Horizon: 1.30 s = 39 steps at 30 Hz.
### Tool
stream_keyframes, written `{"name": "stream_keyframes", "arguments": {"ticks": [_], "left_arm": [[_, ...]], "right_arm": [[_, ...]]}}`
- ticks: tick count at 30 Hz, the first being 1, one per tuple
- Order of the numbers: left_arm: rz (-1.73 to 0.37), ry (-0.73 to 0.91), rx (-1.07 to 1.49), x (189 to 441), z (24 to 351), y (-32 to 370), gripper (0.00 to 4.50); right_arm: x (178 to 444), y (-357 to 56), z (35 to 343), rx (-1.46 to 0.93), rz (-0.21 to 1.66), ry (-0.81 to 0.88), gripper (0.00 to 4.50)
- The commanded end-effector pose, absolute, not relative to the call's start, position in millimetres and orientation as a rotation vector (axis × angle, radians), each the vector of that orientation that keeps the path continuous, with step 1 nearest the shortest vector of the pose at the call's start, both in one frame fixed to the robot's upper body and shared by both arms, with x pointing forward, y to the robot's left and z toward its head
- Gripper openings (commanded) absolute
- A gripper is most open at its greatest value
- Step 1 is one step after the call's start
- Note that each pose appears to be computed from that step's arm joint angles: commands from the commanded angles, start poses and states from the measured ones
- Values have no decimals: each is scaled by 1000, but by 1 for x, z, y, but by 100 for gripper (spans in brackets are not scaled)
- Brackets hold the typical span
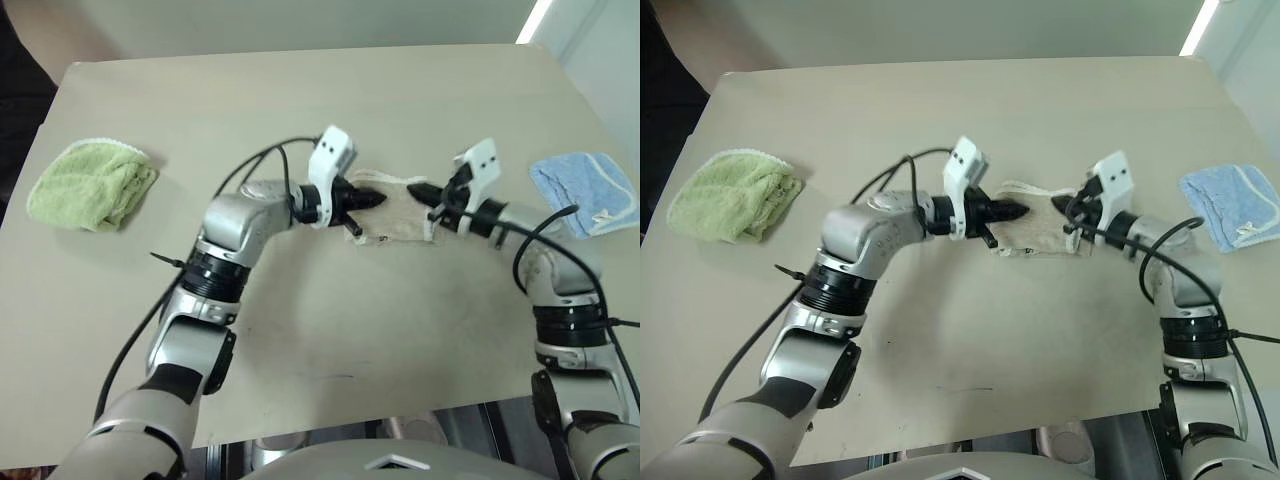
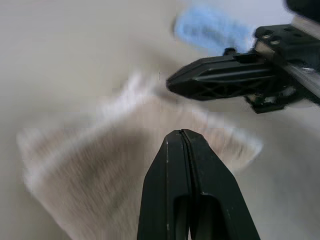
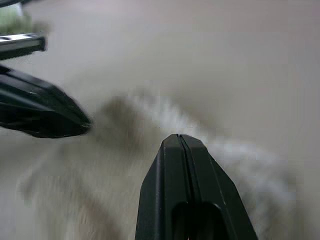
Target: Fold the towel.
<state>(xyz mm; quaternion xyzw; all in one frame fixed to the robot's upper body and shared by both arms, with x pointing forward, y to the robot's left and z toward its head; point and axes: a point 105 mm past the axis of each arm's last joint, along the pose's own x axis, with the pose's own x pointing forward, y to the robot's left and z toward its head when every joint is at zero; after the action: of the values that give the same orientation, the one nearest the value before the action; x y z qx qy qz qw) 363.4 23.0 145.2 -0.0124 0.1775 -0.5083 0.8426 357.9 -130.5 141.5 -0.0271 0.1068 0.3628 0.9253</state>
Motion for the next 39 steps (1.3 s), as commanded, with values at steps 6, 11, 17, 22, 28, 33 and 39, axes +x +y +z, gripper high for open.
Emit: {"name": "stream_keyframes", "arguments": {"ticks": [6, 11, 17, 22, 28, 33, 39], "left_arm": [[-1011, 475, 102, 371, 94, 24, 4], [-1009, 418, 24, 373, 105, 24, 4], [-1048, 139, -244, 370, 190, 36, 4], [-992, 68, -339, 369, 222, 67, 4], [-924, 135, -395, 370, 214, 84, 4], [-894, 183, -402, 366, 199, 89, 0], [-824, 232, -432, 368, 183, 93, 0]], "right_arm": [[363, -139, 99, -103, 682, 330, 0], [364, -142, 114, -109, 680, 270, 0], [357, -150, 179, -101, 691, 68, 0], [350, -165, 208, -87, 683, 12, 0], [355, -175, 208, -84, 650, 40, 0], [356, -175, 186, -10, 660, 164, 95], [363, -178, 160, 215, 613, 353, 307]]}}
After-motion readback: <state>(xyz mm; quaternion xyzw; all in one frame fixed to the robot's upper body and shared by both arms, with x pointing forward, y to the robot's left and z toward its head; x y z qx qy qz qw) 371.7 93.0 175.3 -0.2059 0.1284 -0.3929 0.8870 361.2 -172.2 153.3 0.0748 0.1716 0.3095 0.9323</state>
